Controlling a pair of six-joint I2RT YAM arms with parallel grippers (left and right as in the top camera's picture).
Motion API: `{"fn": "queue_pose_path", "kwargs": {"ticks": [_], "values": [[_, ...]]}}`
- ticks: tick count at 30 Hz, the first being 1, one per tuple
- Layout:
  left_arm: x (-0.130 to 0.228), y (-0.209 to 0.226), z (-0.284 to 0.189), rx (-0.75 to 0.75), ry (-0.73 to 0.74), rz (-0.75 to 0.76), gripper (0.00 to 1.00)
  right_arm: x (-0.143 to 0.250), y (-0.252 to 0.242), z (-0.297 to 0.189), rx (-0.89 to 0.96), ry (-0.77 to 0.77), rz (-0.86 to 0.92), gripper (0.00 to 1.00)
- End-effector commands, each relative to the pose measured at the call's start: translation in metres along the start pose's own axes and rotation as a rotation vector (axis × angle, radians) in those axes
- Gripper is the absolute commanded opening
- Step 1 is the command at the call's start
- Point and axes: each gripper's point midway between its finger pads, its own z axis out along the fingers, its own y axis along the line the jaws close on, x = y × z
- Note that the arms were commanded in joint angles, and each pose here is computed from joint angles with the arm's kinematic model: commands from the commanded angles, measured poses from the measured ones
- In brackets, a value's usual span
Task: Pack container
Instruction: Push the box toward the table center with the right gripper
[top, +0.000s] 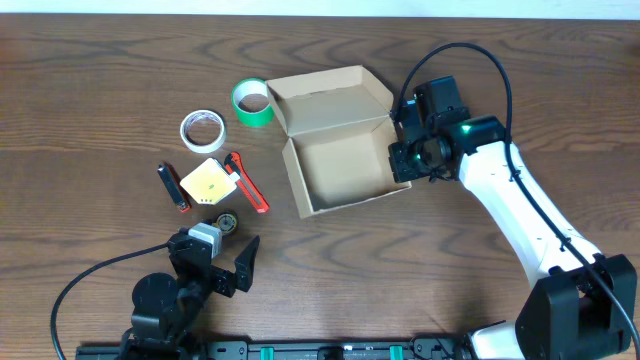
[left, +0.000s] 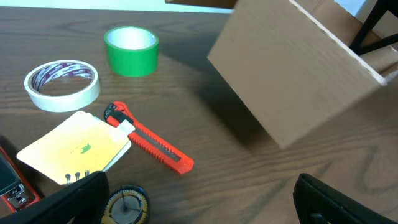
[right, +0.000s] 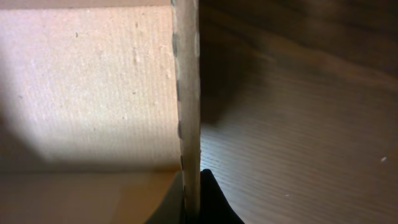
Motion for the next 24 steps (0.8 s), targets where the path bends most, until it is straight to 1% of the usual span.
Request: {"fn": "queue_pose_path", "kwargs": {"ticks": [1, 5, 7, 11, 15, 20, 24], "values": [[0.008, 0.002, 0.002, -0.003, 0.014, 0.012, 0.95, -0.009, -0.004, -0.002, 0.02, -0.024, -0.063, 0.01], [0.008, 0.002, 0.002, -0.003, 0.014, 0.012, 0.95, -0.011, -0.01, 0.007, 0.057, -0.017, -0.006, 0.01], [0.008, 0.002, 0.002, -0.003, 0.014, 0.012, 0.95, -0.009, -0.016, 0.013, 0.1, -0.003, 0.074, 0.01], [0.008, 0.002, 0.002, -0.003, 0.014, 0.012, 0.95, -0.006, -0.013, 0.029, 0.105, 0.026, 0.191, 0.01], [0.008, 0.002, 0.002, -0.003, 0.014, 0.012, 0.95, -0.009, -0.004, 0.041, 0.11, 0.044, 0.208, 0.01], [0.008, 0.002, 0.002, -0.003, 0.014, 0.012, 0.95, -0.021, -0.001, 0.044, 0.153, 0.046, 0.261, 0.01], [0.008, 0.002, 0.002, -0.003, 0.014, 0.012, 0.95, -0.026, -0.003, 0.044, 0.204, 0.061, 0.253, 0.01]]}}
